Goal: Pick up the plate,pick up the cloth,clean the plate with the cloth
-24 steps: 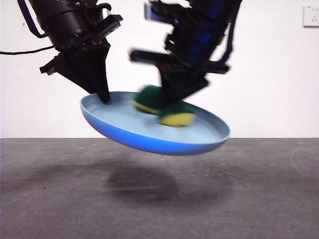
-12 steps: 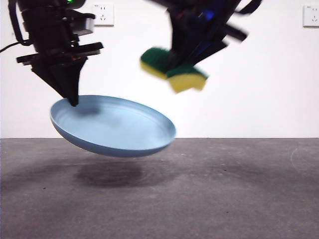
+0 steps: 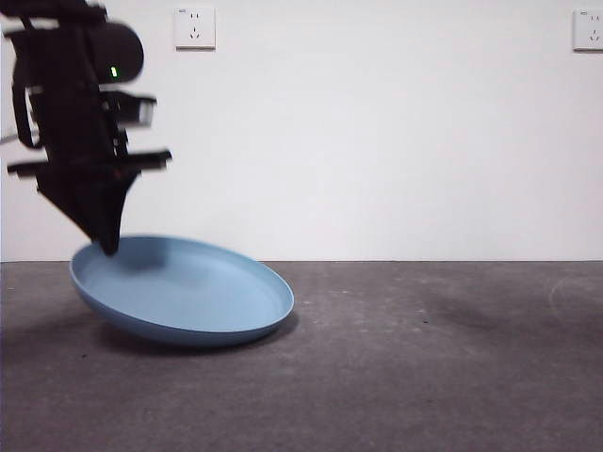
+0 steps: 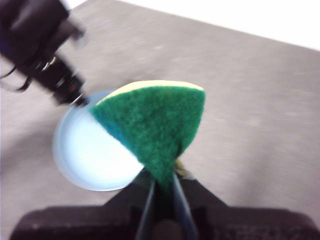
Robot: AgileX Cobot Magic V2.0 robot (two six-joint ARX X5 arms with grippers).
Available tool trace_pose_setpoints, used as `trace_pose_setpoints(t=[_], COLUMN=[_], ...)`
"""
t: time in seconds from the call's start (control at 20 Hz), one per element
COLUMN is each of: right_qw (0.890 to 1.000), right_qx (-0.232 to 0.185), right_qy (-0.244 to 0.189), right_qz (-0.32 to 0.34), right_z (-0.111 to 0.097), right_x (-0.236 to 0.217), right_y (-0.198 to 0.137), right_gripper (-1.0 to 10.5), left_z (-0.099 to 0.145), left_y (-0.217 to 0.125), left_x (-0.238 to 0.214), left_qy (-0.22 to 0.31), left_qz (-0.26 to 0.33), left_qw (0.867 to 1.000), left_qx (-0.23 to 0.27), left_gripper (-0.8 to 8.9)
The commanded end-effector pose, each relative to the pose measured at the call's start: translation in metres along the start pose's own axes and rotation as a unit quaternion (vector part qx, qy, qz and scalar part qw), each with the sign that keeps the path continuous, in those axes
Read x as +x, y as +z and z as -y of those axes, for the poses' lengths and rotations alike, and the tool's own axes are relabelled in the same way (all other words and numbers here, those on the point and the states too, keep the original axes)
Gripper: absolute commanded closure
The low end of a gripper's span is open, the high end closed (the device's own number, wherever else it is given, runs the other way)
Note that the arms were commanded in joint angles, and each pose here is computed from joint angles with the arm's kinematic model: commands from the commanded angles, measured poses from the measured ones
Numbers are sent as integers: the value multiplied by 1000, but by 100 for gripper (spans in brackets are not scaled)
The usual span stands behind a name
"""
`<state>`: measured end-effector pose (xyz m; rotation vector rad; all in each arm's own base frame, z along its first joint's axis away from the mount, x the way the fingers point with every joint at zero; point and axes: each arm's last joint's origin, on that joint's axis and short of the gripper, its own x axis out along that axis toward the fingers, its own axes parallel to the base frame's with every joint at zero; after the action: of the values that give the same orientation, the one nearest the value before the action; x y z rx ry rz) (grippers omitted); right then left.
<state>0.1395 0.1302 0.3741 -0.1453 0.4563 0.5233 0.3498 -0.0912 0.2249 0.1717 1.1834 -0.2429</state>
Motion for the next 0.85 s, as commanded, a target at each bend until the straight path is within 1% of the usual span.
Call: trace_pose_setpoints(t=[0.05,0.15,0.3,0.35,0.45,0.5,0.55,0.7,0.75,0.85], right_qw=[999,998,998,998,998,998,998,998,998,996], right_qx=[0,-4,-8,-8,-8,-8,-8,-4,0,6], right_qy=[-33,-50,-50,-50,-50,-50,-50,-52,-54,-60], right_qz=[-14,-25,-39,-39,-39,-39,-39,-40,-44,-64], right_z=[3,5,5,5,5,5,5,5,5,4], right_x=[-3,-5,-5,-5,-5,-5,-5,0,4,18], right_y=[-5,-8,-11,-11,-11,-11,-11,-10,-10,-11], right_gripper=[959,959,959,959,959,959,959,959,959,959], left_z=[2,2,2,2,2,2,2,5,8,17], left_y=[0,-1,-3,-3,-1,-2,-2,-4,-4,-2], left_x=[21,35,48,49,49,49,49,43,37,16], left_qy=[-3,-2,-3,-3,-3,-2,-2,-3,-6,-11], left_qz=[-18,-34,-52,-51,-44,-45,-49,-54,-50,-21], left_qw=[1000,999,999,999,999,999,999,998,998,1000], left_qx=[4,3,3,2,2,-3,-14,-25,-25,-20], left_gripper=[820,819,806,760,512,422,401,401,401,401])
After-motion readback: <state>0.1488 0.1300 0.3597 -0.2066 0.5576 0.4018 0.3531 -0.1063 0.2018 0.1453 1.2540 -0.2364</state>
